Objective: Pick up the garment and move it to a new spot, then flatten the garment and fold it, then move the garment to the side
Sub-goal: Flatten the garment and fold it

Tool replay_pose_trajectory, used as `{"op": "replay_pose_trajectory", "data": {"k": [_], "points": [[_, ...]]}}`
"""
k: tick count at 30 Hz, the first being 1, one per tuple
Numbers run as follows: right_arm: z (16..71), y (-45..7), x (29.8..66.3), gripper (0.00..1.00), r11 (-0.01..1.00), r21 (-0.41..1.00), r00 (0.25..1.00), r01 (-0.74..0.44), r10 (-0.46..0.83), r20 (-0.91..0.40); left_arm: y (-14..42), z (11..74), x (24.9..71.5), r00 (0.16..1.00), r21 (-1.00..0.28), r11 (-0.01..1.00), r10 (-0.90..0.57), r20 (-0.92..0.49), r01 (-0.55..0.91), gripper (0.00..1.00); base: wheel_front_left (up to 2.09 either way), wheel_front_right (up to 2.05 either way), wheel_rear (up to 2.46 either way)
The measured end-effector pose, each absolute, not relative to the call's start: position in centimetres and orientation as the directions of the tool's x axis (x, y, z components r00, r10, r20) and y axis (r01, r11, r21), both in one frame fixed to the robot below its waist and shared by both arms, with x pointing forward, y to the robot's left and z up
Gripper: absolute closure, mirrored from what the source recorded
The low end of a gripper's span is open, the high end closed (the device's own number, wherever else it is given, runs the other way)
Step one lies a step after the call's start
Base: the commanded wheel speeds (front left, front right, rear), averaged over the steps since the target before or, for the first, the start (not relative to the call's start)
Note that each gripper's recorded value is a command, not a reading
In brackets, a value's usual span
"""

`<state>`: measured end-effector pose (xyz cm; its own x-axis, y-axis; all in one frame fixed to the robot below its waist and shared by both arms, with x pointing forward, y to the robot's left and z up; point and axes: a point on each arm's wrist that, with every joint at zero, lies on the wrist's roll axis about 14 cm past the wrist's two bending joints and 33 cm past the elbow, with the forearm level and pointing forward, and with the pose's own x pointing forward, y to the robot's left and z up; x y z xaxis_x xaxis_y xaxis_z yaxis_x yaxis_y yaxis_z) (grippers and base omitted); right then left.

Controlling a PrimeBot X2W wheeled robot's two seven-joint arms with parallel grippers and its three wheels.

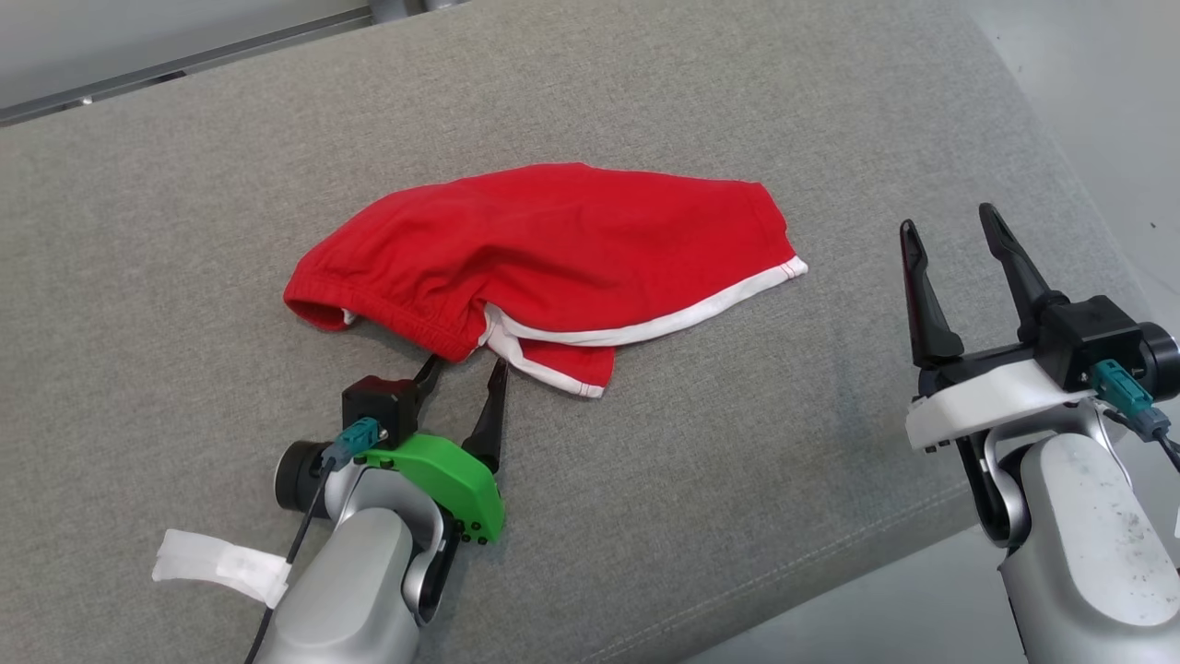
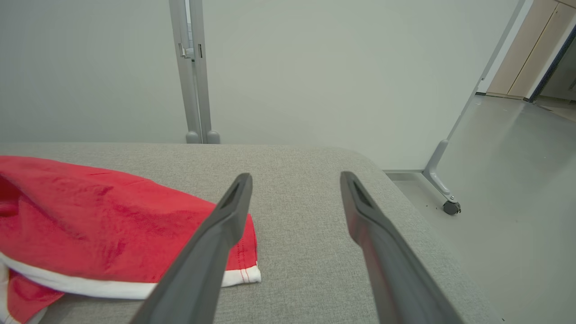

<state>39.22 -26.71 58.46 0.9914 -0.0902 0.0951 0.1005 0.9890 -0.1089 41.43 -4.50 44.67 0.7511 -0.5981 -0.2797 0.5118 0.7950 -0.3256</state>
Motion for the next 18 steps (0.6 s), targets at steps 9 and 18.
{"op": "replay_pose_trajectory", "data": {"k": [9,18], "points": [[58.1,-26.9,38.6,0.00,0.988,-0.090,0.989,0.122,-0.113,0.090,-4.4,45.5,42.2,0.764,-0.313,0.796,-0.595,-0.249,0.519,1.00,0.00,0.00,0.00],[58.2,-26.2,38.8,0.00,0.991,-0.069,0.989,0.112,-0.105,0.100,-4.9,48.6,42.4,0.765,-0.305,0.767,-0.625,-0.155,0.564,1.00,0.00,0.00,0.00]]}}
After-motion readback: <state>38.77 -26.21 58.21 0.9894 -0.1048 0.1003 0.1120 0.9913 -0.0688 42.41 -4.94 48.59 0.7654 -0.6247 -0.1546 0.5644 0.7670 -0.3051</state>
